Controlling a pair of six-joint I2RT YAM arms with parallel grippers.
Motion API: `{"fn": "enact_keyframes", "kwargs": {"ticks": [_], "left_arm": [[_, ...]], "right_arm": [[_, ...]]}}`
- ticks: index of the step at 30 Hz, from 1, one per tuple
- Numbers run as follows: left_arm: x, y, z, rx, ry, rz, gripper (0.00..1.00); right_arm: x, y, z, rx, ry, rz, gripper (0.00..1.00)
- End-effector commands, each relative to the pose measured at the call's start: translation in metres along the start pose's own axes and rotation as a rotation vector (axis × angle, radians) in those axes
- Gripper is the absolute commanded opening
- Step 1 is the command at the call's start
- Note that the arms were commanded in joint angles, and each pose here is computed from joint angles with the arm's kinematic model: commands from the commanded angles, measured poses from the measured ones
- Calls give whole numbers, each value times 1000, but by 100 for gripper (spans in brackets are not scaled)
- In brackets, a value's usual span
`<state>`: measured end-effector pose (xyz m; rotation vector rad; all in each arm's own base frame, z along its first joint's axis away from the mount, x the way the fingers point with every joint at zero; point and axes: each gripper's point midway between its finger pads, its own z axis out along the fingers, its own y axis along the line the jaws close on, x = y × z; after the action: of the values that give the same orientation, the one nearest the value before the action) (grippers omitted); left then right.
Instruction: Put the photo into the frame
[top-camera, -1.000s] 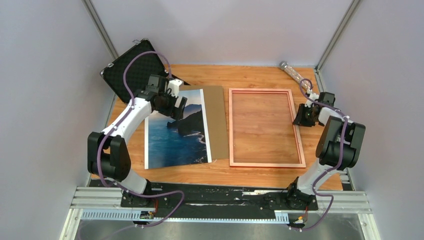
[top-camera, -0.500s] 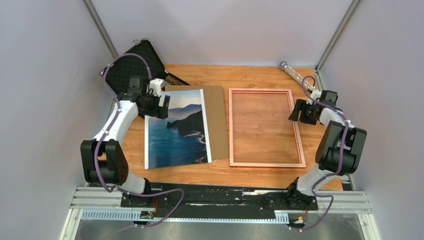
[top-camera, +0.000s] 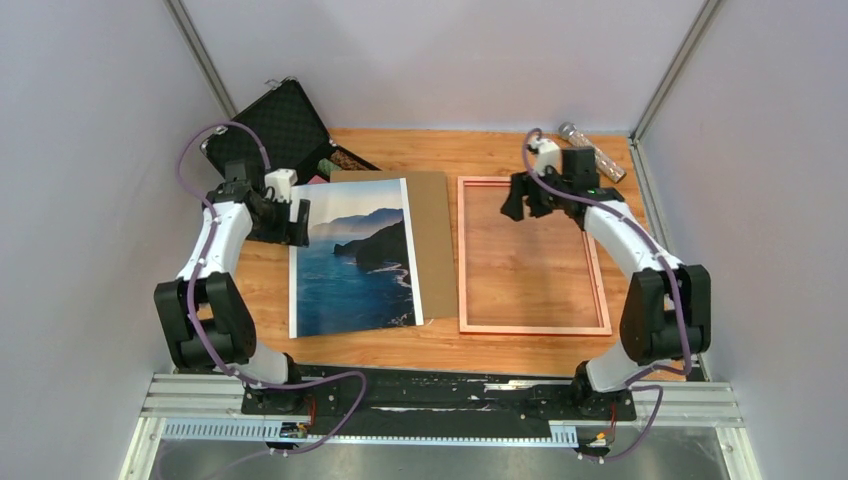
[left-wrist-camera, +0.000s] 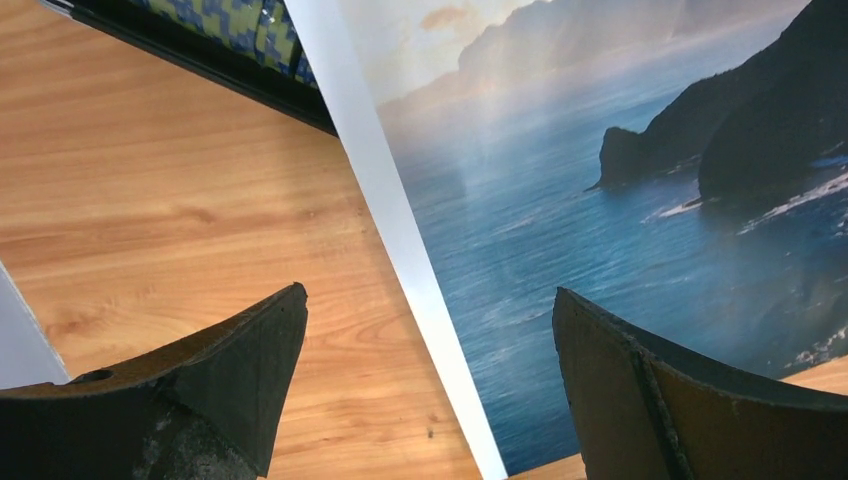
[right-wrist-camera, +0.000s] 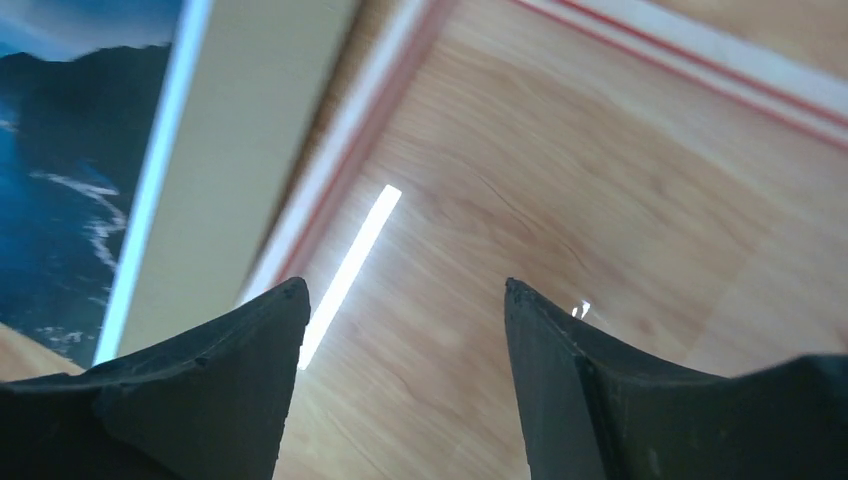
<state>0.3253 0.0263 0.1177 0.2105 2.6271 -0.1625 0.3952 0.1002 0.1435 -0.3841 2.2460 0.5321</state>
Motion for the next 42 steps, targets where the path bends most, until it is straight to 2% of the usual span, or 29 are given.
{"fn": "enact_keyframes", "kwargs": {"ticks": [1,7,15,26,42], "left_arm": [[16,-2,6,73,61,23,100],[28,-2,17,206,102,-32,100],[28,0,20,309,81,-78,100],[26,1,19,342,65,-89,100],[37,-2,21,370,77,-89,100]], "right_arm": [[-44,79,35,-164,-55,-154,70],[-31,150,93,-290,28,-278,67],[5,203,136,-419,153,-219,66],[37,231,157,-506,262,-108,64],[48,247,167,-559,308,-70,62]]}}
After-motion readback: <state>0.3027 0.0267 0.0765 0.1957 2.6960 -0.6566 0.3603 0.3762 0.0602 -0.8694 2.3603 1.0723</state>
